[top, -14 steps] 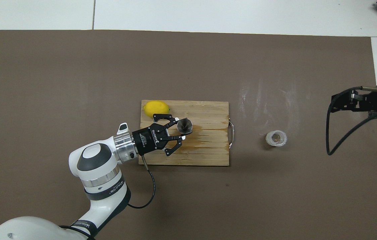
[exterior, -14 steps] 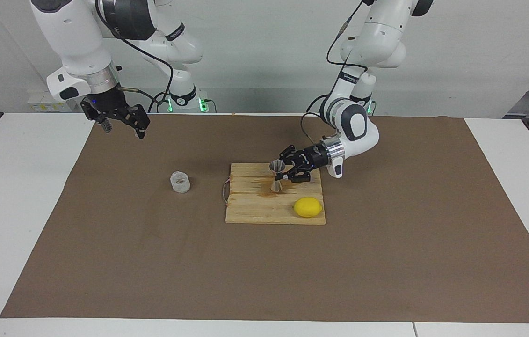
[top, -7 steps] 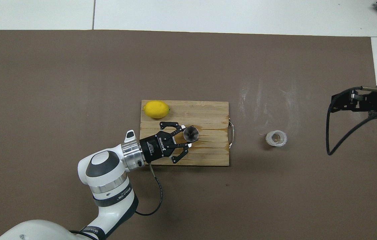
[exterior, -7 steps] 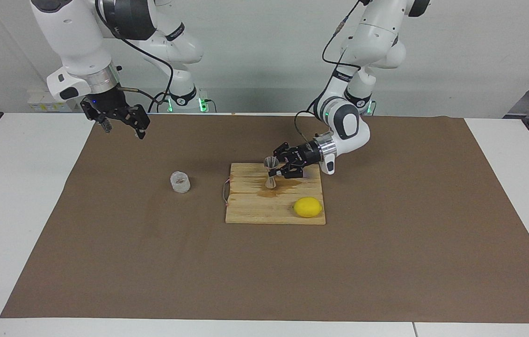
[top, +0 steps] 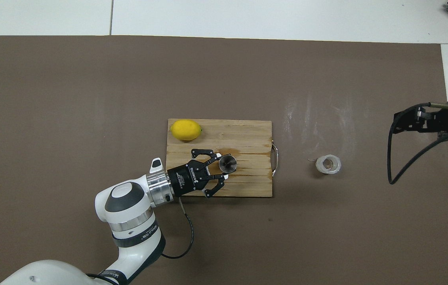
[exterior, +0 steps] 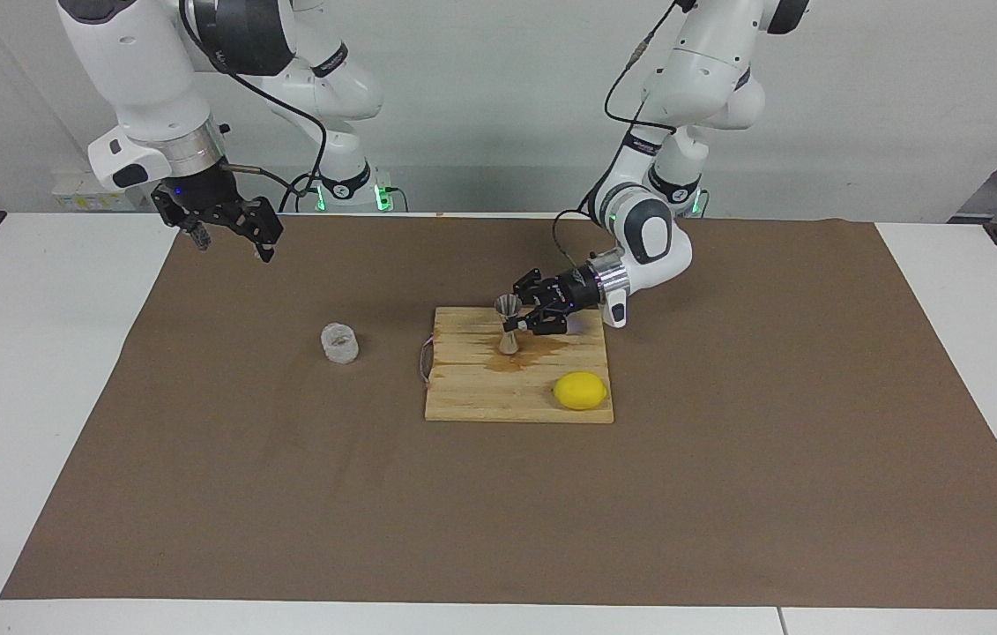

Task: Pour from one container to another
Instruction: 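Lower the metal cup onto the board center with the left gripper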

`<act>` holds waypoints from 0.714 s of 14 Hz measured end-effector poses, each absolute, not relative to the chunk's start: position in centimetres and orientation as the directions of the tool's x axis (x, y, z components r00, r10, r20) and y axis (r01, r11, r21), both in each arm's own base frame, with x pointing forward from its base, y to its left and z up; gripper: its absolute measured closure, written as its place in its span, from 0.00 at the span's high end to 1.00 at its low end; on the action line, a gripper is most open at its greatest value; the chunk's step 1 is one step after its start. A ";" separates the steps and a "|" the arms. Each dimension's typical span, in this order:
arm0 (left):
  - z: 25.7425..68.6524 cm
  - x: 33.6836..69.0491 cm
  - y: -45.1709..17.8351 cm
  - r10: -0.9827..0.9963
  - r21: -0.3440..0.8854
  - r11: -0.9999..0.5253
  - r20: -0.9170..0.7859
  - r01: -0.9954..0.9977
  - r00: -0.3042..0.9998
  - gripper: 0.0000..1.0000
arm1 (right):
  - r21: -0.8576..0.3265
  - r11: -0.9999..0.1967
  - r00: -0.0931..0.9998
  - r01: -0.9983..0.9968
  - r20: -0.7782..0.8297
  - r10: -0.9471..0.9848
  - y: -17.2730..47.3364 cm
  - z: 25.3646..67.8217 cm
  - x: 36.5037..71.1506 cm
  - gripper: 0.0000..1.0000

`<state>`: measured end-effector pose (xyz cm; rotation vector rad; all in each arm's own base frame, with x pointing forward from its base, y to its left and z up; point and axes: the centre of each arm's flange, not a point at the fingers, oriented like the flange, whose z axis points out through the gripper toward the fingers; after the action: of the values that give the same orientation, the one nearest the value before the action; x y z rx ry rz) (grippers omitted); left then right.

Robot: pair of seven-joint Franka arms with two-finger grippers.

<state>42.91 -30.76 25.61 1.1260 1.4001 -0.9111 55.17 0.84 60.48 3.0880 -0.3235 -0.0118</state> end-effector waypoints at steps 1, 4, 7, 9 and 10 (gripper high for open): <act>25.2 42.6 -30.8 0.139 0.063 0.254 -0.990 0.965 0.028 0.41 | 0.037 -0.978 0.978 -0.207 -0.004 -0.207 0.8 60.5 55.2 1.00; 24.4 42.1 -30.8 0.126 0.077 0.246 -0.991 0.966 0.047 0.41 | 0.037 -0.978 0.978 -0.207 -0.004 -0.207 0.8 60.5 55.2 1.00; 24.4 42.1 -30.8 0.124 0.079 0.245 -0.991 0.966 0.049 0.41 | 0.037 -0.978 0.978 -0.207 -0.004 -0.207 0.8 60.5 55.2 1.00; 24.3 42.1 -30.8 0.122 0.077 0.246 -0.991 0.966 0.048 0.41 | 0.037 -0.978 0.978 -0.207 -0.004 -0.207 0.8 60.5 55.2 1.00; 24.3 42.1 -30.8 0.122 0.077 0.246 -0.991 0.966 0.048 0.45 | 0.037 -0.978 0.978 -0.207 -0.004 -0.207 0.8 60.5 55.2 1.00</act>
<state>42.10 -30.82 24.29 1.1302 1.3544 -0.9191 55.17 0.84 60.48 3.0880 -0.3235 -0.0118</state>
